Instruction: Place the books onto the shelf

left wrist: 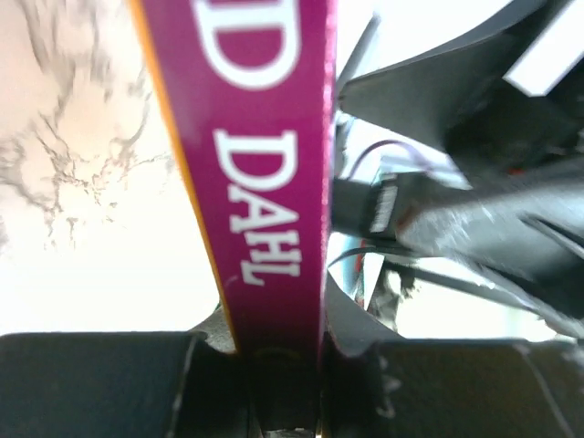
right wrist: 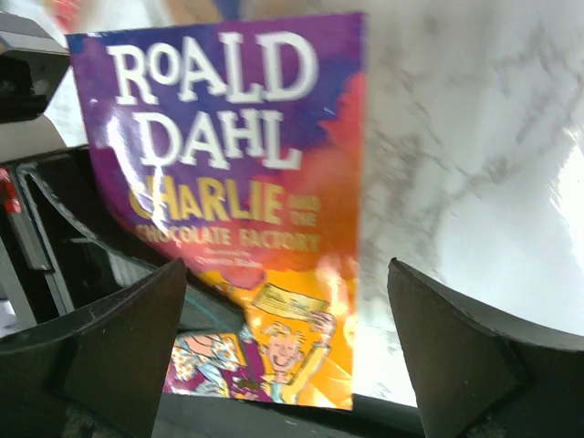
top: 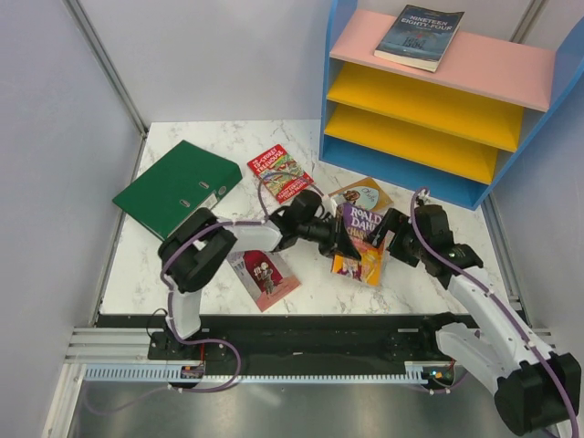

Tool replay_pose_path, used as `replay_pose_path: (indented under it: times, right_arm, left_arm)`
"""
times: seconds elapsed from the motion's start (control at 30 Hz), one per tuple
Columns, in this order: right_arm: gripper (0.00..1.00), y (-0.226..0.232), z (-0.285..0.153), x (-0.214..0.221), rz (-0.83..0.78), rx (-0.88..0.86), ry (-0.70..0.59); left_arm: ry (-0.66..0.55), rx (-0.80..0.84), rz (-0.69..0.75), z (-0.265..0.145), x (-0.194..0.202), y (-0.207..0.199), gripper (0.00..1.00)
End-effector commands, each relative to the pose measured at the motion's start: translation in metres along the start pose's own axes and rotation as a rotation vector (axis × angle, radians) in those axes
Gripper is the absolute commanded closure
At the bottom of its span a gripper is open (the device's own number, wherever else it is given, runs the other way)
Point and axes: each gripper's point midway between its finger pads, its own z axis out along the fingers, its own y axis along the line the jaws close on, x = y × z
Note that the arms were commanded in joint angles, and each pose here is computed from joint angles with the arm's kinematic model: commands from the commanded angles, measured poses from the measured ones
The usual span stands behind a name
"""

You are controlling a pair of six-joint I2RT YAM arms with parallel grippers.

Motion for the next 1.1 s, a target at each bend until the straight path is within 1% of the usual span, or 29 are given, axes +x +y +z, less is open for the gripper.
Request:
replay_pose_path:
  times: [0.0, 0.03, 0.13, 0.2, 0.23, 0.3, 0.33, 0.4, 0.47, 0.6, 0.7, 0.87, 1.03, 1.07]
  right_arm:
    - [0.02, 0.055, -0.038, -0.048, -0.009, -0.190, -0.171]
    - [0.02, 0.065, -0.047, -0.056, -0.003, -0.224, -0.201]
    - [0.02, 0.085, -0.060, -0.065, -0.001, -0.311, -0.228]
    - [0.02, 0.099, -0.063, -0.062, 0.000, -0.389, -0.201]
    - [0.02, 0.107, -0.063, -0.064, 0.000, -0.437, -0.209]
    - [0.02, 0.118, -0.064, -0.059, 0.024, -0.516, -0.176]
    - [0.02, 0.124, -0.064, -0.062, 0.022, -0.562, -0.192]
    - [0.02, 0.129, -0.062, -0.062, 0.040, -0.597, -0.187]
    - [0.02, 0.129, -0.060, -0.060, 0.040, -0.595, -0.175]
    - [0.02, 0.124, -0.058, -0.059, 0.023, -0.581, -0.186]
    - [0.02, 0.119, -0.055, -0.056, 0.028, -0.575, -0.186]
    - [0.02, 0.119, -0.050, -0.049, 0.058, -0.634, -0.173]
    - [0.02, 0.111, -0.043, -0.048, 0.118, -0.609, -0.180]
    - [0.05, 0.106, -0.041, -0.050, 0.134, -0.592, -0.197]
  left_arm:
    - [-0.160, 0.097, 0.186, -0.069, -0.049, -0.059, 0.98]
    - [-0.173, 0.119, 0.181, -0.078, -0.053, -0.065, 0.98]
    - [-0.214, 0.187, 0.211, -0.103, -0.071, -0.086, 0.98]
    - [-0.218, 0.220, 0.239, -0.112, -0.077, -0.097, 0.98]
    - [-0.219, 0.241, 0.247, -0.114, -0.080, -0.105, 0.98]
    - [-0.208, 0.282, 0.275, -0.116, -0.081, -0.116, 0.98]
    - [-0.205, 0.300, 0.260, -0.115, -0.082, -0.119, 0.98]
    - [-0.222, 0.336, 0.279, -0.119, -0.086, -0.127, 0.98]
    - [-0.227, 0.354, 0.253, -0.119, -0.089, -0.128, 0.98]
    - [-0.239, 0.435, 0.255, -0.125, -0.093, -0.144, 0.98]
    - [-0.241, 0.457, 0.250, -0.127, -0.097, -0.149, 0.98]
    - [-0.247, 0.464, 0.245, -0.125, -0.103, -0.150, 0.98]
    - [-0.251, 0.455, 0.229, -0.121, -0.106, -0.143, 0.98]
    - [-0.253, 0.454, 0.226, -0.120, -0.107, -0.142, 0.98]
